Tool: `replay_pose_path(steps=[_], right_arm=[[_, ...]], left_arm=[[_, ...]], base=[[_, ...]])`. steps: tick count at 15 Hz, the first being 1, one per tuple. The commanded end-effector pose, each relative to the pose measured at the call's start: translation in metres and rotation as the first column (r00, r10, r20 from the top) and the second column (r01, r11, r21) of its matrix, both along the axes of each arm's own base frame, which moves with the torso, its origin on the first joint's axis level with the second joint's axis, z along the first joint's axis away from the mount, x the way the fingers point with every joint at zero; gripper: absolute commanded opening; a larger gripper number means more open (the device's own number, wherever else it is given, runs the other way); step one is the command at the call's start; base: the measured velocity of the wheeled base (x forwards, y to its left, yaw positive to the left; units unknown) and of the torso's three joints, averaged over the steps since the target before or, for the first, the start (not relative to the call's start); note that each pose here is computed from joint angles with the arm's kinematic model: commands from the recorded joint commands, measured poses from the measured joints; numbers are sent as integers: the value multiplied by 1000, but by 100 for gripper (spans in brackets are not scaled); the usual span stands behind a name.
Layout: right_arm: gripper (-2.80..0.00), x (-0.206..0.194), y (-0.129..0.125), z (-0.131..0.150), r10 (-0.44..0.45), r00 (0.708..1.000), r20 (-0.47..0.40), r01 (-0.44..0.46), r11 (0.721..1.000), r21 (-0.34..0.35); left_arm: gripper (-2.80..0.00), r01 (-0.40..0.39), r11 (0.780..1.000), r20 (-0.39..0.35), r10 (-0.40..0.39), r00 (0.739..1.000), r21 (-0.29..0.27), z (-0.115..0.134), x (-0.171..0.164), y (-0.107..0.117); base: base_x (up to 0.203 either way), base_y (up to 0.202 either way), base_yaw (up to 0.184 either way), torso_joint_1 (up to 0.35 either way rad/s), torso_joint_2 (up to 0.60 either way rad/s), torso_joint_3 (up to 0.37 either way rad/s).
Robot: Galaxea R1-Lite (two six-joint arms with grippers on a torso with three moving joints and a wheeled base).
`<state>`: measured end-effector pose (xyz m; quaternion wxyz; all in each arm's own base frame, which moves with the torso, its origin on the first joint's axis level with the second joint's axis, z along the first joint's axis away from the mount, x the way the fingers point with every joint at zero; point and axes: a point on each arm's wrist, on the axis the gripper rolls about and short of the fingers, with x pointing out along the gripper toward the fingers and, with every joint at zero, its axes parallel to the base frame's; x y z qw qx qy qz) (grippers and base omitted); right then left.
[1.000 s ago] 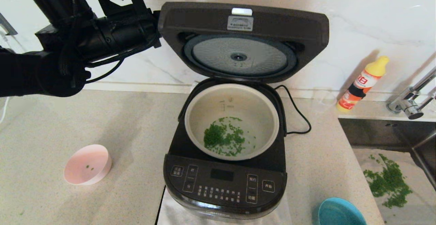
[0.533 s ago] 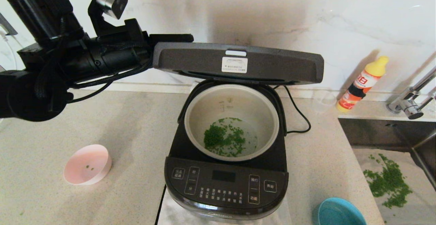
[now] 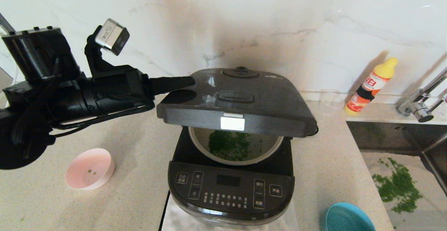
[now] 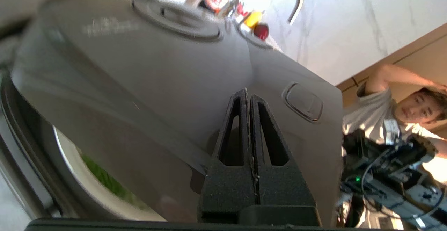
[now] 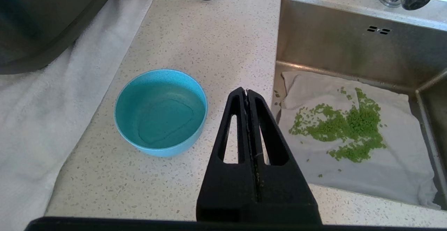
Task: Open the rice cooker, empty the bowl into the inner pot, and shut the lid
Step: Close the rice cooker
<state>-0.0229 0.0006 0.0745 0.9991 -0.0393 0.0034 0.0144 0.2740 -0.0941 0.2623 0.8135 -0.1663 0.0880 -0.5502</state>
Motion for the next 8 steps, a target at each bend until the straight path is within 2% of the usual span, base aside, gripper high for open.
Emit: replay_pose_path(steps=[1, 8], right_arm=[[-280, 0, 0, 0, 1, 1000, 0, -1, 1000, 0], [-280, 0, 0, 0, 1, 1000, 0, -1, 1000, -1]], left_arm=[[-280, 18, 1000, -18, -18, 1000, 14, -9, -6, -3], [-280, 59, 992, -74, -50, 996, 115, -60, -19, -9]], base=[[0, 0, 0, 0, 0, 0], [0, 0, 0, 0, 0, 0]])
